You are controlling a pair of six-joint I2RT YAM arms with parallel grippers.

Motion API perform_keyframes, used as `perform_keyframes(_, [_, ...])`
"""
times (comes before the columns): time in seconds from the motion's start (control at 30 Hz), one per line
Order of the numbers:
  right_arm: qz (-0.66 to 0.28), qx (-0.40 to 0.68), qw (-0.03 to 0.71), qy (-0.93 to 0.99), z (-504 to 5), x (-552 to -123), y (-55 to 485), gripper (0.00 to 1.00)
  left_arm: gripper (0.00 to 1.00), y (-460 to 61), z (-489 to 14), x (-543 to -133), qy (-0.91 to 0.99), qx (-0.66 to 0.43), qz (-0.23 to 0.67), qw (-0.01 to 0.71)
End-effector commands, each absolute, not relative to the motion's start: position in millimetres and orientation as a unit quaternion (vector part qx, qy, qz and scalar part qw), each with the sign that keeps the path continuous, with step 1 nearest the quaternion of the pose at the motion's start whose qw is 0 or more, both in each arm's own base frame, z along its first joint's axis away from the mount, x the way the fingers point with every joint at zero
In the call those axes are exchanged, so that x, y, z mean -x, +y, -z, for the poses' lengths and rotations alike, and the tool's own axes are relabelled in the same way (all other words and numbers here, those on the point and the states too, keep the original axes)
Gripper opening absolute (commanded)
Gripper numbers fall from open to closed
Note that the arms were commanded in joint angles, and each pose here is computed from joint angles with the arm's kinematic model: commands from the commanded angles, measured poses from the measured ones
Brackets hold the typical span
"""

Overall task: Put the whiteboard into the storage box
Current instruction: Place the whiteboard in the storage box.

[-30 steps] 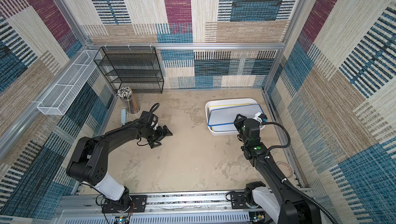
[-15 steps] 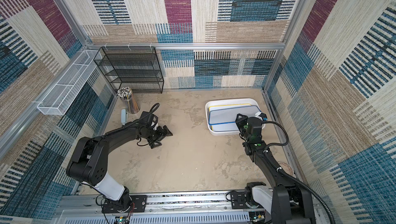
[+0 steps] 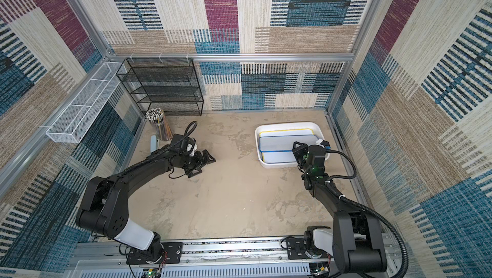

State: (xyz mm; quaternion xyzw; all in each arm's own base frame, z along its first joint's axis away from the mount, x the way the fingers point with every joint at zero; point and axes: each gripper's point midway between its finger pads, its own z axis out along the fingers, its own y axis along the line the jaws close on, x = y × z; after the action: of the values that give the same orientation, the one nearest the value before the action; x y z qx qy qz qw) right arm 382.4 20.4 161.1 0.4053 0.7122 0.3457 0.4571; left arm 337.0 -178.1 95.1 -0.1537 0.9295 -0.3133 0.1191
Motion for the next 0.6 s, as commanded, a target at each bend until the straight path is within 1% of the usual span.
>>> perform_keyframes(0.0, [-0.368, -0.383, 0.483, 0.696, -177.8, -390.0, 22.1, 0.38, 0.97, -176.7, -108.1, -345.6, 0.931, 0.115, 0.307, 0.158])
perform_keyframes(0.27, [-0.369, -0.383, 0.465, 0.708, -165.5, -393.7, 17.7, 0.49, 0.97, -182.7, -133.7, -349.2, 0.929, 0.058, 0.3, 0.208])
perform_keyframes(0.33, [-0.368, -0.386, 0.455, 0.713, -159.7, -395.1, 17.0, 0.51, 0.98, -188.0, -137.4, -348.3, 0.929, 0.04, 0.299, 0.213])
perform_keyframes(0.4, [-0.365, -0.39, 0.445, 0.719, -154.8, -397.6, 15.8, 0.56, 0.98, -192.2, -138.9, -345.8, 0.93, 0.029, 0.297, 0.216])
perform_keyframes(0.53, [-0.367, -0.391, 0.416, 0.734, -142.3, -403.8, 17.9, 0.61, 0.98, -200.7, -142.1, -339.8, 0.931, 0.006, 0.289, 0.221])
perform_keyframes(0.57, [-0.368, -0.393, 0.405, 0.739, -137.5, -405.3, 18.9, 0.65, 0.98, -202.2, -142.7, -338.5, 0.932, 0.003, 0.287, 0.222])
